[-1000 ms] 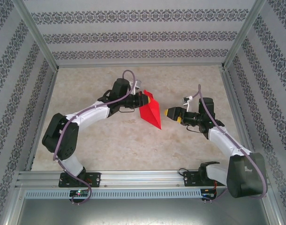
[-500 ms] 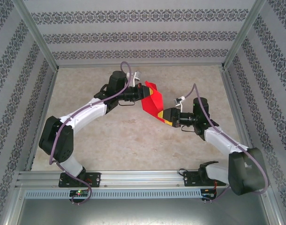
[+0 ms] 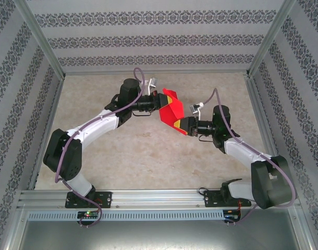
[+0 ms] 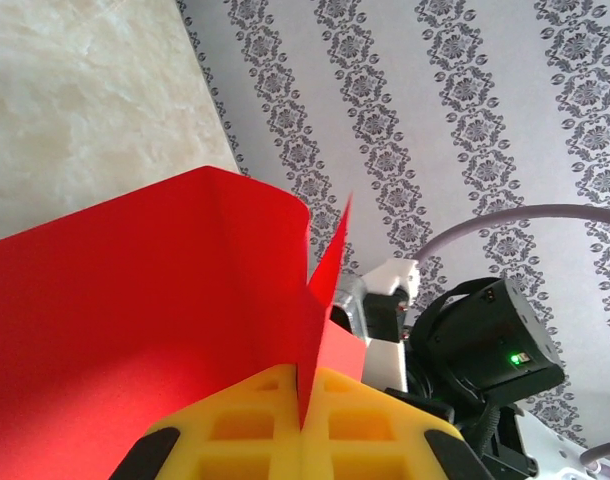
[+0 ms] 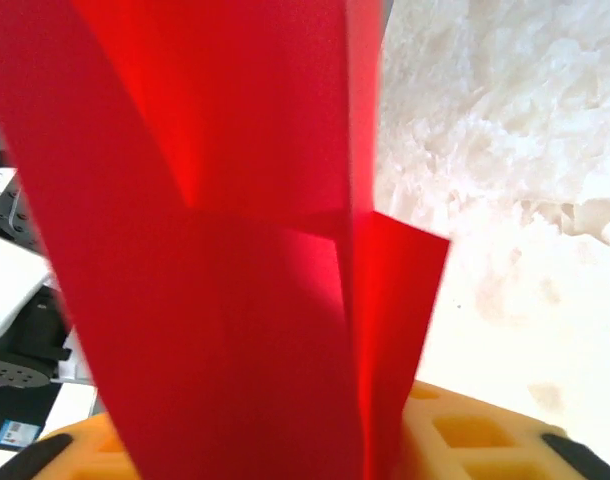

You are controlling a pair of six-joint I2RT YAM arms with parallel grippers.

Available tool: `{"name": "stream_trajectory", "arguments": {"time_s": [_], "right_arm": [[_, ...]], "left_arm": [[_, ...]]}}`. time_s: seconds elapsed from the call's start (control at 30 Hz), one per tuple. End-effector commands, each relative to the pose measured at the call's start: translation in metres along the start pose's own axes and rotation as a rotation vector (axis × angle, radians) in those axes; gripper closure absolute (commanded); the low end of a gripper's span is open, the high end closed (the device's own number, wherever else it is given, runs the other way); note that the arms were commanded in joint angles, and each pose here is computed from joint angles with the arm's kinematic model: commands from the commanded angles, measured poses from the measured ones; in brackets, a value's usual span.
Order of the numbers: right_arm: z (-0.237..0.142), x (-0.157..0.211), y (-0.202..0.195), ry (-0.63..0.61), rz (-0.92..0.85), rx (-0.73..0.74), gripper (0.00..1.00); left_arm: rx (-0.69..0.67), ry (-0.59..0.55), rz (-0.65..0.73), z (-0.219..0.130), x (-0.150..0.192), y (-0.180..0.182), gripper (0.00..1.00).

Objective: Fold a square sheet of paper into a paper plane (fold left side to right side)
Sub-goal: Turn over the paper at the center of the table.

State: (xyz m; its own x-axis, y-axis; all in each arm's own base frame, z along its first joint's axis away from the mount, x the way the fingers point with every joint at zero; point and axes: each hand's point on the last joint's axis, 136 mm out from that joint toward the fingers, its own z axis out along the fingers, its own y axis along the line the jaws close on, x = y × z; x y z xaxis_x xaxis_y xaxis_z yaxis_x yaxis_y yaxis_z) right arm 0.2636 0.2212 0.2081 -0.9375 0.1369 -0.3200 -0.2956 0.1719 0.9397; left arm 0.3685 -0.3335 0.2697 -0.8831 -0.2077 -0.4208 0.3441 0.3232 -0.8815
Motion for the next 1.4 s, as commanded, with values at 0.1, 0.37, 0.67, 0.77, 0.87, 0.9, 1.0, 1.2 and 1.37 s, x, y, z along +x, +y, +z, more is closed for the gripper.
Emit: {"name": "stream_trajectory", "arguments": {"time_s": [0.1, 0.37, 0.67, 0.77, 0.87, 0.9, 1.0, 1.2, 1.37], "right_arm": [[-0.006, -0.009, 0.019, -0.035, -0.095, -0.013, 0.8], [-0.015, -0.001, 0.001, -0.031, -0.12, 0.154, 0.93], [-0.048, 0.009, -0.042, 0.11, -0.395, 0.892, 0.96], [-0.068, -0.002, -0.049, 0.17, -0.565, 1.243, 0.97], [-0.077, -0.018, -0.048, 0.236, -0.73, 1.534, 0.97], [-0.077, -0.022, -0.048, 0.265, -0.788, 1.617, 0.97], [-0.07, -0.034, -0.05, 0.364, -0.941, 1.822, 0.97], [-0.034, -0.041, -0.072, 0.562, -1.203, 2.069, 0.97], [-0.004, -0.032, -0.096, 0.665, -1.292, 2.085, 0.97]], "left_arm": [[0.028, -0.012, 0.005, -0.004, -0.004, -0.001, 0.96], [-0.105, -0.038, 0.022, -0.026, -0.003, 0.027, 0.48], [-0.492, -0.151, 0.152, -0.111, 0.008, 0.065, 0.33], [-0.606, -0.213, 0.196, -0.143, 0.012, 0.067, 0.31], [-0.672, -0.295, 0.222, -0.171, 0.015, 0.064, 0.29], [-0.692, -0.326, 0.224, -0.18, 0.016, 0.064, 0.28], [-0.76, -0.404, 0.223, -0.206, 0.019, 0.065, 0.27], [-0.819, -0.501, 0.234, -0.238, 0.026, 0.061, 0.23], [-0.825, -0.507, 0.237, -0.242, 0.027, 0.06, 0.22]]}}
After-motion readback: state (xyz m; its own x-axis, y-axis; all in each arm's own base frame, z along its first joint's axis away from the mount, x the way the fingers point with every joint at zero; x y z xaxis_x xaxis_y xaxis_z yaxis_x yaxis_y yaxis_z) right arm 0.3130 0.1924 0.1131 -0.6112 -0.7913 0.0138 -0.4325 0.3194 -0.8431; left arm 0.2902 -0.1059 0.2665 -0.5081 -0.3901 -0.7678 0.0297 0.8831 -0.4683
